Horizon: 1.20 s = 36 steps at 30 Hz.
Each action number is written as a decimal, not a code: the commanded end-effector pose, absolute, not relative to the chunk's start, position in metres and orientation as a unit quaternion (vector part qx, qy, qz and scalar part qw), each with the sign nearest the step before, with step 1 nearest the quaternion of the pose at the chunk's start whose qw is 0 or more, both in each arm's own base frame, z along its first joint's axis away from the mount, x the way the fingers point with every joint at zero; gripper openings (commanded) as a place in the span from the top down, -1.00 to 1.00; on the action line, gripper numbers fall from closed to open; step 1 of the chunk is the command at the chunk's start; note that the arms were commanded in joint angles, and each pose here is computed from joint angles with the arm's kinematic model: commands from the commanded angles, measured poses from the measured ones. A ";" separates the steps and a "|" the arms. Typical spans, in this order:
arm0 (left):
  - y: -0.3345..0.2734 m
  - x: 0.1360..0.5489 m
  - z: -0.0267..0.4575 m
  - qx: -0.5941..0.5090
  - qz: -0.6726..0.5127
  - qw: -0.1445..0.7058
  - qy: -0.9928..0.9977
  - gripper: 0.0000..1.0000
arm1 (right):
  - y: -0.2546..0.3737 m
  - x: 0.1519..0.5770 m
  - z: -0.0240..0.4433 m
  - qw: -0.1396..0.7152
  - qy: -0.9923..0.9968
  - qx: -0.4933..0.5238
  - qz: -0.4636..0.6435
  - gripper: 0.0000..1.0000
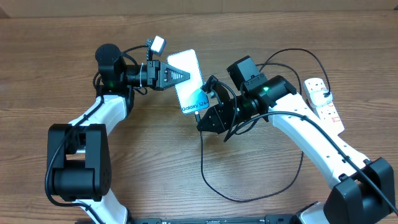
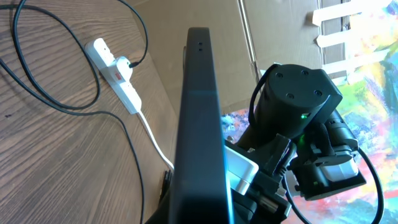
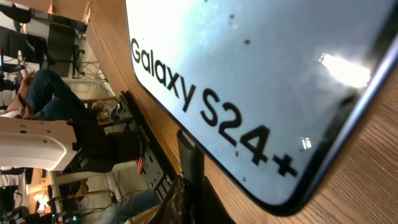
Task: Plug charger to phone and switch on socket
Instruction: 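Push the USB-C plug up into the phone's bottom port with right gripper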
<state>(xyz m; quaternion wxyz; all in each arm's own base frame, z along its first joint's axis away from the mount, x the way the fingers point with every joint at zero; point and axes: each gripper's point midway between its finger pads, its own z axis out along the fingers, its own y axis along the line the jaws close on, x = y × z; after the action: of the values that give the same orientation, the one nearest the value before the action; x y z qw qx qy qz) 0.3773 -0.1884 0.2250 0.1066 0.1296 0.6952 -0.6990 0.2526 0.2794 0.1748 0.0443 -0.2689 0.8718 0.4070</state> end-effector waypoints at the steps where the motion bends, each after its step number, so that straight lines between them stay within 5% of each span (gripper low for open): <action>1: -0.187 0.377 0.229 0.152 -0.698 0.116 0.691 0.92 | 0.277 0.256 0.174 0.051 0.874 -0.267 0.402 0.92; 28: -0.195 0.373 0.229 0.169 -0.697 0.118 0.687 0.92 | 0.283 0.276 0.187 0.099 0.853 -0.282 0.428 0.92; 36: -0.195 0.373 0.229 0.171 -0.697 0.120 0.686 0.92 | 0.270 0.293 0.173 0.127 0.882 -0.273 0.362 0.92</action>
<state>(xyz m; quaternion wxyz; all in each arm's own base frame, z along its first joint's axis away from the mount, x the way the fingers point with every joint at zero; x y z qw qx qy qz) 0.3842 -0.1889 0.2259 0.1324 0.1293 0.6953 -0.6945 0.2716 0.2791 0.1732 0.0862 -0.2745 0.8706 0.3991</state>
